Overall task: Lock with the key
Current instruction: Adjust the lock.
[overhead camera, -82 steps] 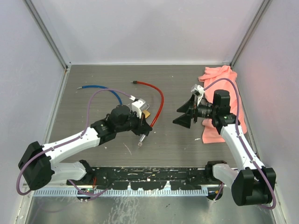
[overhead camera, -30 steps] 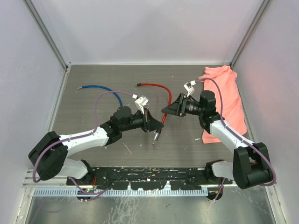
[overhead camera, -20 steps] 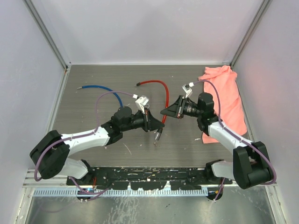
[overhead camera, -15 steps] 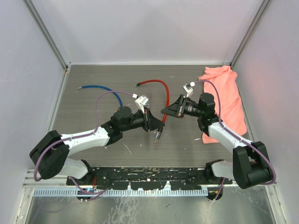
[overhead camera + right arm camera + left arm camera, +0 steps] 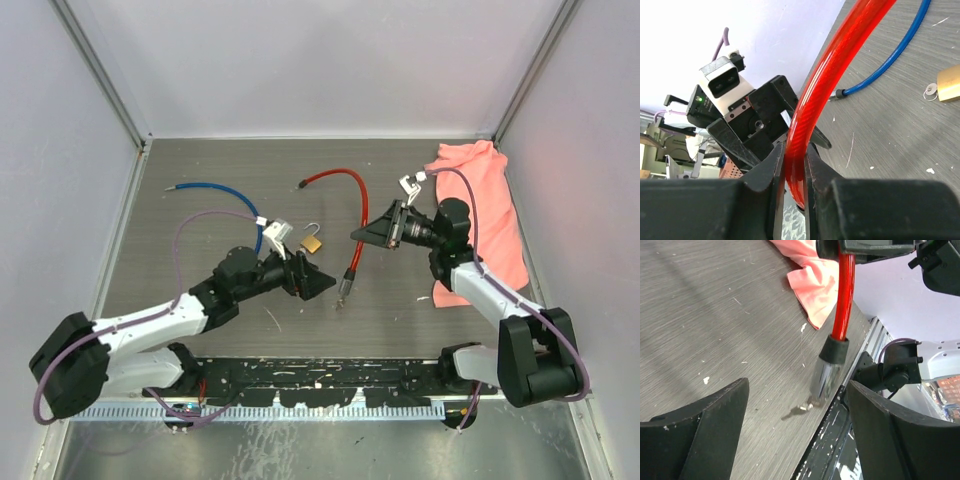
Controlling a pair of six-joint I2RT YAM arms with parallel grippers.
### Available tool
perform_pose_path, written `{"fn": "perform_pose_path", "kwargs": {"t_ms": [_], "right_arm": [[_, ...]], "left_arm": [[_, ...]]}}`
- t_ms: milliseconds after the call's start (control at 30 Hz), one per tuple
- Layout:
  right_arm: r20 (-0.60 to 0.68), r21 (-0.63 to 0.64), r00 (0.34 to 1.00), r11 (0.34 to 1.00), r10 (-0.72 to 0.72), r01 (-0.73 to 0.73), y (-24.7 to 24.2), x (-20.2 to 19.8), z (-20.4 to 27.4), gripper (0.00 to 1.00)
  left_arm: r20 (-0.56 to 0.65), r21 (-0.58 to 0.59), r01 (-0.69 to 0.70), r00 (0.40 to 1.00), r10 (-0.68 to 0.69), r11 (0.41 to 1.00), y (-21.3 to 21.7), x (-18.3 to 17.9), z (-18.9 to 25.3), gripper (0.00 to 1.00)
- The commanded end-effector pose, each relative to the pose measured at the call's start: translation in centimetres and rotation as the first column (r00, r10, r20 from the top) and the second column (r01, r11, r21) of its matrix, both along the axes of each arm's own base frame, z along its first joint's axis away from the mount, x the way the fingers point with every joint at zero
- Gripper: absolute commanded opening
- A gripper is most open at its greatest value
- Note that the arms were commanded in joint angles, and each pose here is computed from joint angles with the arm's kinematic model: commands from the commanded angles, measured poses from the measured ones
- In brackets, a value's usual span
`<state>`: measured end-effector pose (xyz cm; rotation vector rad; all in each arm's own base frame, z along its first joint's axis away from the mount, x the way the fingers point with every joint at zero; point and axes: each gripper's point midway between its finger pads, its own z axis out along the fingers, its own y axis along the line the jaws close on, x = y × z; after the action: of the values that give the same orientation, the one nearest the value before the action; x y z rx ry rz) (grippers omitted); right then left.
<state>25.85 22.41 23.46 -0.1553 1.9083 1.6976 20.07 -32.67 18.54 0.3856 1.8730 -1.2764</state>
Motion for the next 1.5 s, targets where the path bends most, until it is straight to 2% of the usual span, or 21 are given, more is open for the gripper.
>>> {"fn": "perform_pose_path", "kwargs": {"t_ms": [0, 133, 400, 667, 967, 1133, 1333, 1467], "right_arm": [[0.235, -0.005, 0.971, 1.000, 0.029, -0.029, -0.6, -0.7, 2.9, 0.01], [0.323, -0.055, 0.944, 0.997, 0.063, -0.048, -1.0, -1.1, 3.0, 0.01], [0.488, -0.171, 0.855, 0.980, 0.176, -0.104, -1.8, -2.5, 3.8, 0.01], [0.546, -0.225, 0.799, 0.963, 0.253, -0.151, -2.5, -3.0, 4.4, 0.01], [0.595, -0.270, 0.756, 0.954, 0.271, -0.129, -2.9, -3.5, 5.2, 0.01], [0.597, -0.302, 0.748, 0.945, 0.291, -0.126, -3.0, -3.2, 5.4, 0.01], [0.604, -0.331, 0.729, 0.934, 0.321, -0.137, -3.1, -3.0, 5.6, 0.01], [0.619, -0.355, 0.707, 0.925, 0.341, -0.135, -3.0, -2.9, 6.3, 0.01]], "left_arm": [[0.149, 0.020, -0.072, 0.987, 0.068, 0.997, 2.5, 0.3, 1.7, 0.85], [0.244, 0.074, -0.141, 0.963, 0.119, 0.987, 4.9, 0.4, 2.0, 0.99], [0.351, 0.166, -0.227, 0.923, 0.158, 0.960, 7.9, 0.6, 2.3, 0.98], [0.360, 0.197, -0.181, 0.927, 0.101, 0.964, 7.8, -0.1, 2.6, 0.98], [0.462, 0.249, -0.132, 0.887, 0.002, 0.959, 7.5, -0.4, 4.2, 0.98], [0.508, 0.270, -0.166, 0.861, 0.006, 0.949, 7.7, 0.4, 5.3, 0.98], [0.614, 0.239, -0.234, 0.789, 0.040, 0.942, 8.1, 2.5, 7.5, 0.98], [0.605, 0.208, -0.217, 0.795, 0.049, 0.954, 7.7, 4.5, 8.2, 0.98]]}}
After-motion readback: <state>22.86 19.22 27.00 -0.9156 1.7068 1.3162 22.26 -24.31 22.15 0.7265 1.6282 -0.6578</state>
